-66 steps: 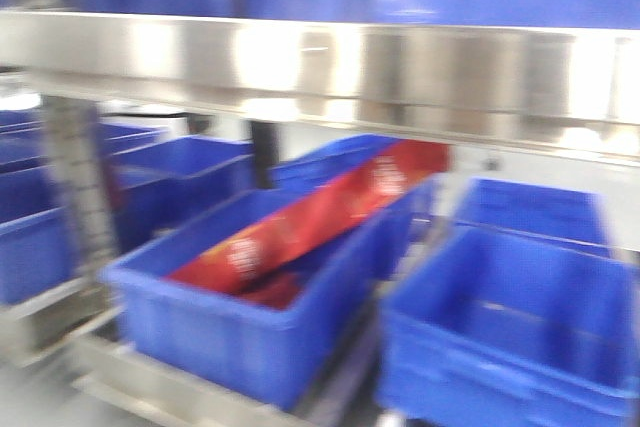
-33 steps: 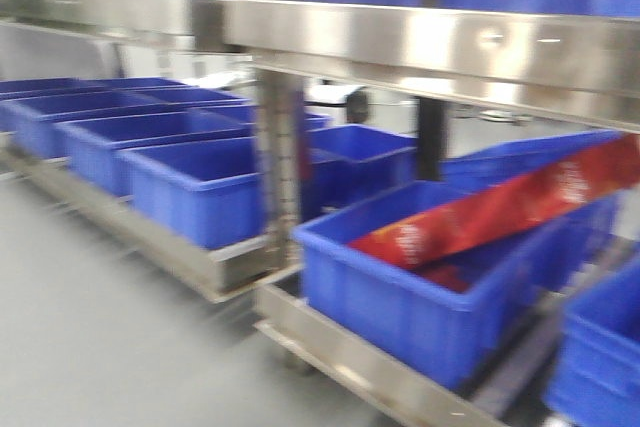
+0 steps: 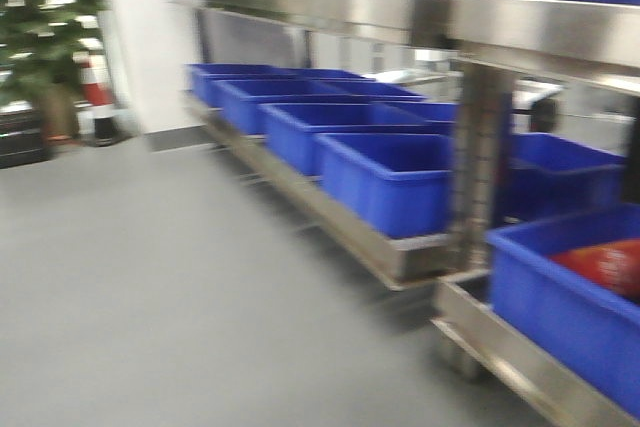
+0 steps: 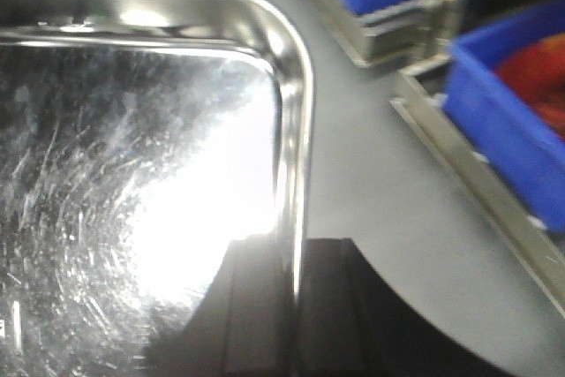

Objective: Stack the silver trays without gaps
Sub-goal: 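Drive the base away from the rack holding the tray aloft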

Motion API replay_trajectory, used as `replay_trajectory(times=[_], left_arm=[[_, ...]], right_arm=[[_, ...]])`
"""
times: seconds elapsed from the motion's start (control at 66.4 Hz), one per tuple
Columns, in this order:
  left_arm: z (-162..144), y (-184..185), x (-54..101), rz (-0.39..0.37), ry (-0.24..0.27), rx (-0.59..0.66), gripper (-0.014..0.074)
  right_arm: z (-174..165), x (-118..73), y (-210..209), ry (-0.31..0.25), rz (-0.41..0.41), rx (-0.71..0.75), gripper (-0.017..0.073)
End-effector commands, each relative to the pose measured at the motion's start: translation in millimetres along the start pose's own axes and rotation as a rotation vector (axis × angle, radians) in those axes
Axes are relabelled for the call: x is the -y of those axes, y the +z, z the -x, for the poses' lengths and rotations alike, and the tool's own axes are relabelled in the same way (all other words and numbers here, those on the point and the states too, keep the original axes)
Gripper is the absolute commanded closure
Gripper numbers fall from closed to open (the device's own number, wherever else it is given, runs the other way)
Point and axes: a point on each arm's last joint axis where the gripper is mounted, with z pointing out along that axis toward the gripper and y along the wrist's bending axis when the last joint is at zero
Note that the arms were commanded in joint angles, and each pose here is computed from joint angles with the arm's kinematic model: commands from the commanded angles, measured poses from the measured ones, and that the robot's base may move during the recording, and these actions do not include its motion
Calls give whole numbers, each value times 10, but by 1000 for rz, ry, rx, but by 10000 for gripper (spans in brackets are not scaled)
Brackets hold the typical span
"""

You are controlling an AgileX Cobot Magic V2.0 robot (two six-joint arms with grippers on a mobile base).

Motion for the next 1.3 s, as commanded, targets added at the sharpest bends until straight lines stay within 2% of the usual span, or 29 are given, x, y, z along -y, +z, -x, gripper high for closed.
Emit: replay_trajectory(times=[0.0,1.281], left_arm=[[45,-36,26,-32,5,38,608],[45,-36,26,-32,5,38,608]], right_arm=[[31,-26,-23,-27,29,40,581],[31,-26,-23,-27,29,40,581]])
